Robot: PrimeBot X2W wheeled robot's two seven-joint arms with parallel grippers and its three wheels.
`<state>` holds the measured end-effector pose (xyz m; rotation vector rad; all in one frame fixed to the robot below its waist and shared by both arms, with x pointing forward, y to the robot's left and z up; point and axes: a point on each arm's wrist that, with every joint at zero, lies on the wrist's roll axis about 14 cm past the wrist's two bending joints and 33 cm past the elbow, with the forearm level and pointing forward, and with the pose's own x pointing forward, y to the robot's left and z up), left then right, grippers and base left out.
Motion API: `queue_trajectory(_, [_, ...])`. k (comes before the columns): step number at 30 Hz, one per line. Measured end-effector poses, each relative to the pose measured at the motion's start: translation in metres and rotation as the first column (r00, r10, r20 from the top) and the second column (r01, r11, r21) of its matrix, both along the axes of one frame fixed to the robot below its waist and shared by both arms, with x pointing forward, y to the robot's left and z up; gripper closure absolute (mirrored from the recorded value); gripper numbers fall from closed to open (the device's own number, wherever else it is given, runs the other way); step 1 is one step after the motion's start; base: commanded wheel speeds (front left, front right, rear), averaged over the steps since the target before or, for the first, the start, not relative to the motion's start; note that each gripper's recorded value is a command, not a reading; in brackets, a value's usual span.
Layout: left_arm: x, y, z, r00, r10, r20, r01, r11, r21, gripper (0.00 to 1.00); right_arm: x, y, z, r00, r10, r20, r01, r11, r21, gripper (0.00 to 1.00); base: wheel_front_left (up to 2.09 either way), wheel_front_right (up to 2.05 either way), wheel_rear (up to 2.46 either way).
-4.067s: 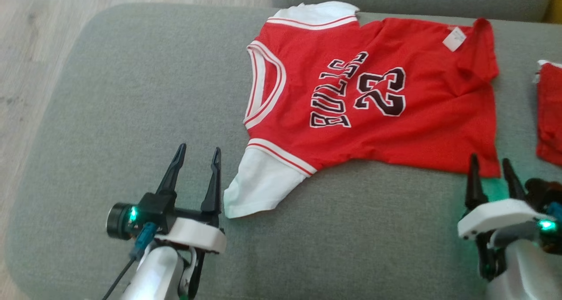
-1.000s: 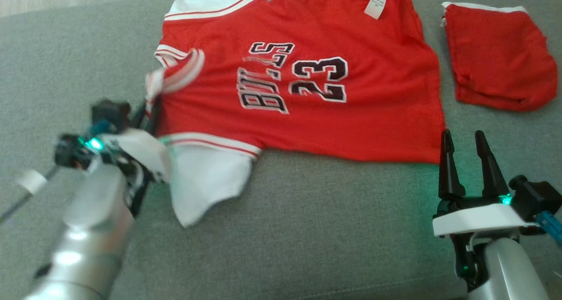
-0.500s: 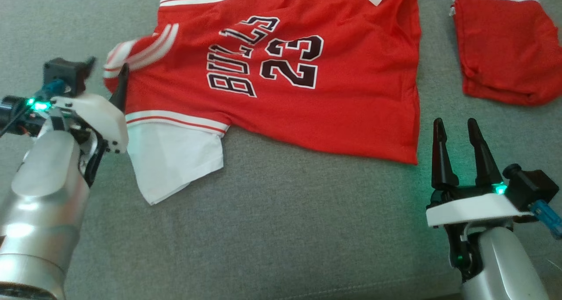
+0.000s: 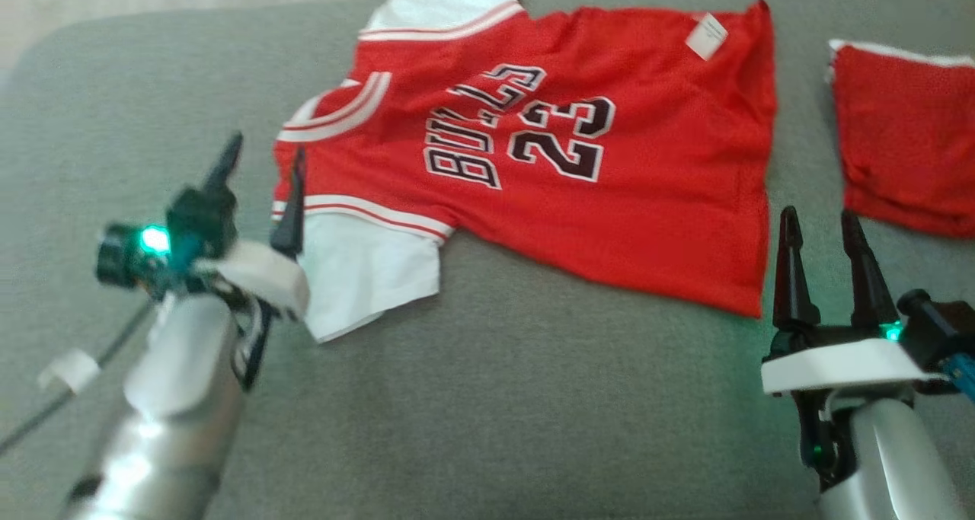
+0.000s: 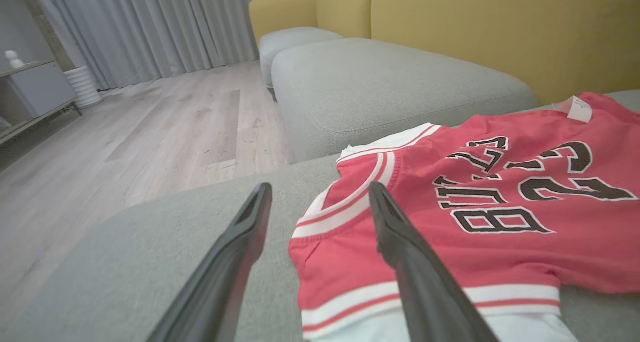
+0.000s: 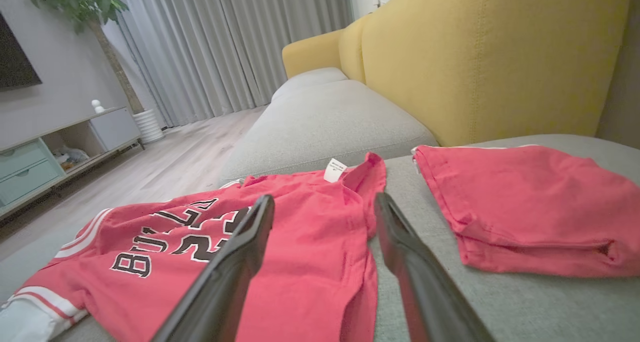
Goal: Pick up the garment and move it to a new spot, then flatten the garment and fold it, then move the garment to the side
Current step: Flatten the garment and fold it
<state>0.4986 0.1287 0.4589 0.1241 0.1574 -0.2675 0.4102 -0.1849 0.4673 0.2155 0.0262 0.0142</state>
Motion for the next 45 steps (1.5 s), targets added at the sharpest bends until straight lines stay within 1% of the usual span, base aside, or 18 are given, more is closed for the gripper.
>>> queue_trajectory(1, [-0.008,0.002,0.000,1.000,0.016,0.004,-0.015,1.000,-0.012,0.00,0.000,0.002,0.001,1.000,0.007,0.003,-0.007,1.000,-0.003,0.00,0.00,0.00,0.00])
queue_trajectory(2, [-0.008,0.002,0.000,1.000,0.016,0.004,-0.015,1.000,-0.012,0.00,0.000,0.002,0.001,1.000,0.007,0.003,-0.007,1.000,-0.003,0.00,0.00,0.00,0.00])
queue_trajectory(7, [-0.045,0.013,0.011,0.994,0.096,0.057,-0.092,0.993,-0.067,0.00,-0.004,0.016,0.002,0.999,0.045,0.005,-0.045,0.999,-0.002,0.00,0.00,0.00,0.00])
queue_trajectory(10, [-0.068,0.017,0.015,0.987,0.135,0.082,-0.129,0.989,-0.077,0.00,-0.003,0.032,0.004,0.995,0.096,0.010,-0.096,0.995,-0.020,0.00,0.00,0.00,0.00])
queue_trajectory(11, [-0.083,0.020,0.015,0.984,0.158,0.087,-0.150,0.985,-0.090,0.00,-0.003,0.043,0.005,0.991,0.131,0.014,-0.130,0.991,-0.043,0.00,0.00,0.00,0.00])
queue_trajectory(16, [-0.106,0.023,0.012,0.976,0.204,0.076,-0.193,0.973,-0.126,0.00,-0.002,0.051,0.009,0.987,0.156,0.026,-0.154,0.987,-0.050,0.00,0.00,0.00,0.00])
queue_trajectory(21, [-0.107,0.019,0.005,0.980,0.192,0.058,-0.183,0.975,-0.129,0.00,-0.001,0.051,0.007,0.988,0.154,0.021,-0.153,0.987,-0.046,0.00,0.00,0.00,0.00])
queue_trajectory(25, [-0.110,0.017,-0.029,0.984,0.167,-0.070,-0.172,0.982,-0.083,0.00,-0.001,0.046,0.000,0.990,0.139,0.003,-0.139,0.989,-0.045,0.00,0.00,0.00,0.00])
queue_trajectory(27, [-0.111,0.016,-0.045,0.978,0.155,-0.141,-0.167,0.983,-0.077,0.00,-0.002,0.043,-0.003,0.991,0.132,-0.005,-0.132,0.990,-0.045,0.00,0.00,0.00,0.00])
queue_trajectory(30, [-0.109,0.011,-0.061,0.969,0.131,-0.210,-0.151,0.985,-0.086,0.00,-0.002,0.038,-0.008,0.993,0.118,-0.020,-0.118,0.992,-0.044,0.00,0.00,0.00,0.00])
queue_trajectory(35, [-0.101,0.004,-0.079,0.956,0.094,-0.279,-0.115,0.992,-0.059,0.00,-0.004,0.029,-0.018,0.994,0.093,-0.050,-0.095,0.994,-0.045,0.00,0.00,0.00,0.00])
queue_trajectory(40, [-0.101,0.000,-0.099,0.930,0.080,-0.359,-0.093,0.995,-0.019,0.00,-0.007,0.019,-0.022,0.996,0.065,-0.064,-0.068,0.997,-0.048,0.00,0.00,0.00,0.00])
queue_trajectory(45, [-0.097,-0.006,-0.104,0.917,0.056,-0.395,-0.064,0.998,-0.006,0.00,-0.007,0.014,-0.023,0.997,0.050,-0.066,-0.053,0.998,-0.044,0.00,0.00,0.00,0.00])
